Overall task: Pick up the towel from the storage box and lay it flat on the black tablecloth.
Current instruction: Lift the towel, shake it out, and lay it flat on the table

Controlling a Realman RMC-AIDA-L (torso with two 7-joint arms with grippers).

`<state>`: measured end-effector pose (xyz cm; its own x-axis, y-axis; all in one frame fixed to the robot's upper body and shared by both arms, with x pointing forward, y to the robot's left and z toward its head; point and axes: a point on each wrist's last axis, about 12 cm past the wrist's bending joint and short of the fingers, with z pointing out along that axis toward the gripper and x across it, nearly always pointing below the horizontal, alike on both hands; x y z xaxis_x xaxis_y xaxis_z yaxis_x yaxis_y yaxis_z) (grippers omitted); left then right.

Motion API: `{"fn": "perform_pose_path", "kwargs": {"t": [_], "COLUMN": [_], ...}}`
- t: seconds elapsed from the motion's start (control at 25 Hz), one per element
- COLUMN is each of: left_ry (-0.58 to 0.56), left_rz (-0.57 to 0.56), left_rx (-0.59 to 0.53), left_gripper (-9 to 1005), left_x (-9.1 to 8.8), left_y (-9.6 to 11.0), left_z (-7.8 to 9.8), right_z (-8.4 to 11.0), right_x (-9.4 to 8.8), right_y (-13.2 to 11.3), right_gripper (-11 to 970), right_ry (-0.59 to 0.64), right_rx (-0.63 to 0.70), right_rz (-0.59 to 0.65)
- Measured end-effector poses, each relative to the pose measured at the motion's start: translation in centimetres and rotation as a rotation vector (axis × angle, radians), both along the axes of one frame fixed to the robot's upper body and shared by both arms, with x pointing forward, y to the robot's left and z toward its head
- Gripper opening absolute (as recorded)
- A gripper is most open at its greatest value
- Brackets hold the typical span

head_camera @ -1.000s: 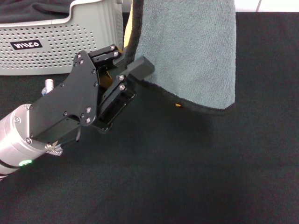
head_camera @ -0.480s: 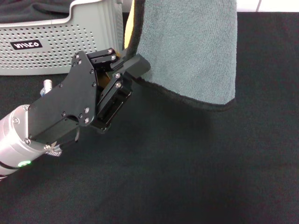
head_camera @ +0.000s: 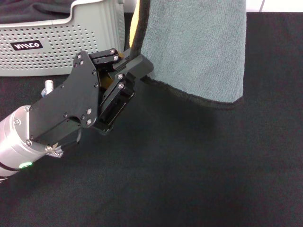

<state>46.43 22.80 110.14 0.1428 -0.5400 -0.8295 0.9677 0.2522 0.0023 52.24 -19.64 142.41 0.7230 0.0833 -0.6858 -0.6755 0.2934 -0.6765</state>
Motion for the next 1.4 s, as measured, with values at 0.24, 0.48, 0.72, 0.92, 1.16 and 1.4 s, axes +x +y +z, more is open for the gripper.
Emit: {"fn": "perform_pose_path", "kwargs": {"t": [0.24,0.48,0.72,0.92,1.16,1.4], "left_ry": [-0.004,-0.007,-0.009,-0.008,-0.011,-0.011], "left_rz": [0.002,0.006,0.003,0.003,0.015,0.067], "left_rx": [0.0,-0.002,-0.001,-0.001,-0.004,-0.036], "left_gripper": [81,73,65,59,51,41], "left_x": [0.03,0.07,0.1,0.08,0.03,-0.02], "left_y": [0.0,0.03,-0.01,0.0,0.11,0.5], "left_z": [0.04,0.08,0.11,0.1,0.07,0.07], "right_z": [0.02,0.01,0.01,0.07,-0.05,-0.51], "right_x": [0.0,0.06,0.1,0.03,0.0,-0.01], "right_y": [-0.18,-0.33,-0.38,-0.37,-0.43,-0.85], "right_gripper": [7,7,7,7,6,6], "right_ry": [-0.002,-0.001,-0.001,-0.005,-0.001,0.014], "right_rx": [0.0,0.005,0.005,0.004,0.007,0.006], "right_rz": [-0.004,-0.009,-0.01,-0.011,-0.011,-0.025]}}
